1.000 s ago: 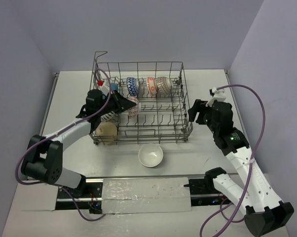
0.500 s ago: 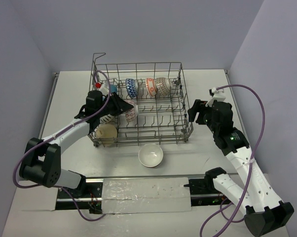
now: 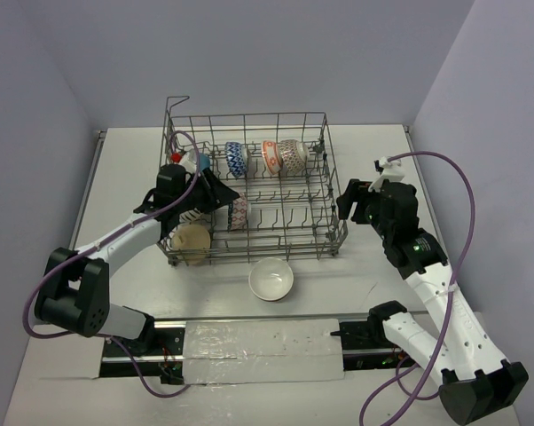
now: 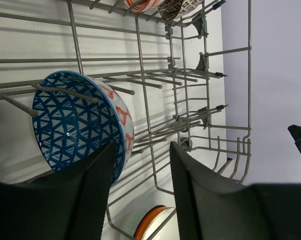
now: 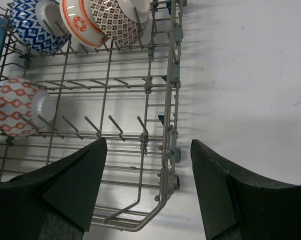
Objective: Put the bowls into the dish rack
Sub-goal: Insert the bowl into the dish rack, then use the left arm.
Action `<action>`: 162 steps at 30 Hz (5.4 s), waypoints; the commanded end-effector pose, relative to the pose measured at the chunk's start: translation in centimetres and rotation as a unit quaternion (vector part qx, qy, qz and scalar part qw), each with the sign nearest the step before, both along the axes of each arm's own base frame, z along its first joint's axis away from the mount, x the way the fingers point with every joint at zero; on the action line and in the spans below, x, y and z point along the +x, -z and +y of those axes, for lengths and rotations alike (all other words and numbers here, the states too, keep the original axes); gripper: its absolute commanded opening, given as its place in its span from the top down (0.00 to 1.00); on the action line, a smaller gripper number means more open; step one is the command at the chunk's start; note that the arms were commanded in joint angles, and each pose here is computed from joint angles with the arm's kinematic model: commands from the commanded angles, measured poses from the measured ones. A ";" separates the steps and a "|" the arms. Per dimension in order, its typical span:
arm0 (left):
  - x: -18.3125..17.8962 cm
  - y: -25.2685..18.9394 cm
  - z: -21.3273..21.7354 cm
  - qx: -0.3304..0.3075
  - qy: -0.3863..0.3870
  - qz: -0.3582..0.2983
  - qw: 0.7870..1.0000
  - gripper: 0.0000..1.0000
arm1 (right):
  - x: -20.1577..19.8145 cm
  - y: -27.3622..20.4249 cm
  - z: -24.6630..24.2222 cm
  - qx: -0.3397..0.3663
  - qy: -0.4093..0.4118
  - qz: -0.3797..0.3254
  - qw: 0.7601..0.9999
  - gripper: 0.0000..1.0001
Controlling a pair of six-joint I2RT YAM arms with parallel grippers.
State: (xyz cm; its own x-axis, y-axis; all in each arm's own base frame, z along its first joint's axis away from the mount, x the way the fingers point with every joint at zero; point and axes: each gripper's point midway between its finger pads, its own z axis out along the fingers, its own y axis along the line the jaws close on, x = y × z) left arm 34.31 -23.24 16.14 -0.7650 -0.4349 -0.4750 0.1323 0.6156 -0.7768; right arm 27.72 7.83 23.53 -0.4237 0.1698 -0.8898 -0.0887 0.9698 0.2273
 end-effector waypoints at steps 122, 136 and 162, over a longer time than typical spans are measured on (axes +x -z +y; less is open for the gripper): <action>-25.5 6.4 -12.7 0.370 0.464 -0.160 0.789 0.91 | -0.2 -2.8 -1.0 0.006 0.027 -0.053 0.998 0.24; -24.8 3.6 -13.1 0.370 0.422 -0.176 0.809 1.00 | -0.2 -3.1 -1.1 0.006 0.028 -0.056 0.998 0.24; -25.0 -10.0 -13.4 0.240 0.353 -0.242 0.871 1.00 | -0.2 -3.0 -1.0 0.006 0.025 -0.056 0.998 0.24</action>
State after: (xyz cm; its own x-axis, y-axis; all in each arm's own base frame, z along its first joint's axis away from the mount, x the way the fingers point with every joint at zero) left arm 9.67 -35.37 19.03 -0.4392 0.5690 -0.6952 0.8431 0.5284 -0.1002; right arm 27.30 6.79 24.89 -0.3664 0.1825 -0.9124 -0.0571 0.9743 0.2178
